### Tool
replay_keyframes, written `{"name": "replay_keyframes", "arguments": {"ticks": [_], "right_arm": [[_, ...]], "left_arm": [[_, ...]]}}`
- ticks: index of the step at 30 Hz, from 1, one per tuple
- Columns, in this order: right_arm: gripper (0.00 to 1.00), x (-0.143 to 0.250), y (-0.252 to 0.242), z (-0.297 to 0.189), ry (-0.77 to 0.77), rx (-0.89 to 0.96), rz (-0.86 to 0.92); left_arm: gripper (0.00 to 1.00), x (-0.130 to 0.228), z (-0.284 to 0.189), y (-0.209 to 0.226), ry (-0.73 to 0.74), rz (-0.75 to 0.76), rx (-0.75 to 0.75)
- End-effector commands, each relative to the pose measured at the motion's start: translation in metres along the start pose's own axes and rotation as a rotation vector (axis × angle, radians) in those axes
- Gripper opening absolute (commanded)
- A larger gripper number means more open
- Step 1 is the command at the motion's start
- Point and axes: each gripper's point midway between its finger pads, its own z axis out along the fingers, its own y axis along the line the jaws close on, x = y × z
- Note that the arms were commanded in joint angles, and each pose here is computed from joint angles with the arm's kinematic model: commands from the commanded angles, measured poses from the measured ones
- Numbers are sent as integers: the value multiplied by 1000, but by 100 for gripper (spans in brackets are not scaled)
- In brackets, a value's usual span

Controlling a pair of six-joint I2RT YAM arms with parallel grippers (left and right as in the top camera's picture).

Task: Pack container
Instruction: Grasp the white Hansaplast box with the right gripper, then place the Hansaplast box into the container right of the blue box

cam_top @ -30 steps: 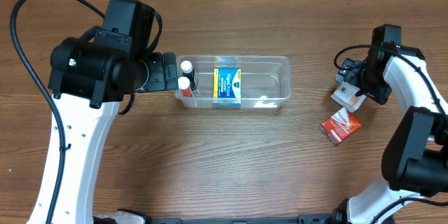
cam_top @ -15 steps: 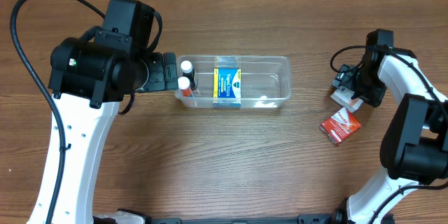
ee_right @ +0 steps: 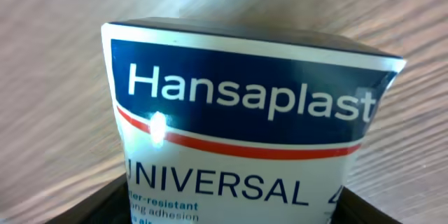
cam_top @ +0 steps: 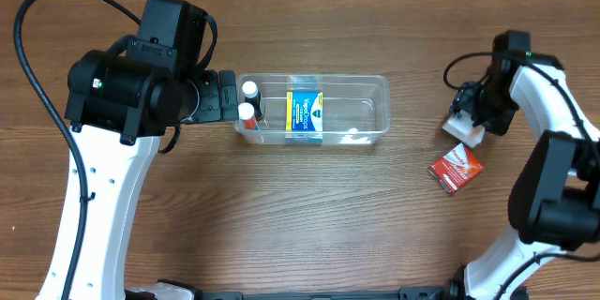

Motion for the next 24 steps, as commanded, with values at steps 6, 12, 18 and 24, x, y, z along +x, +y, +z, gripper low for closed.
{"name": "replay_keyframes", "arguments": {"ticks": [6,12,18,24], "right_arm": [[72,27,118,-178,-355,-245,-322],[72,105,204,-178,-307,-335,-571],[73,119,222,-111,-161,-241,-614],[73,121,227,-54,-61,-166,-625]], "left_arm": [[100,-1,0,3,-2,-32,-3],[100,-1,0,3,-2,-32,-2],[100,-1,0,3,-1,-32,-2],[100,-1,0,3,-1,-32,-3]]}}
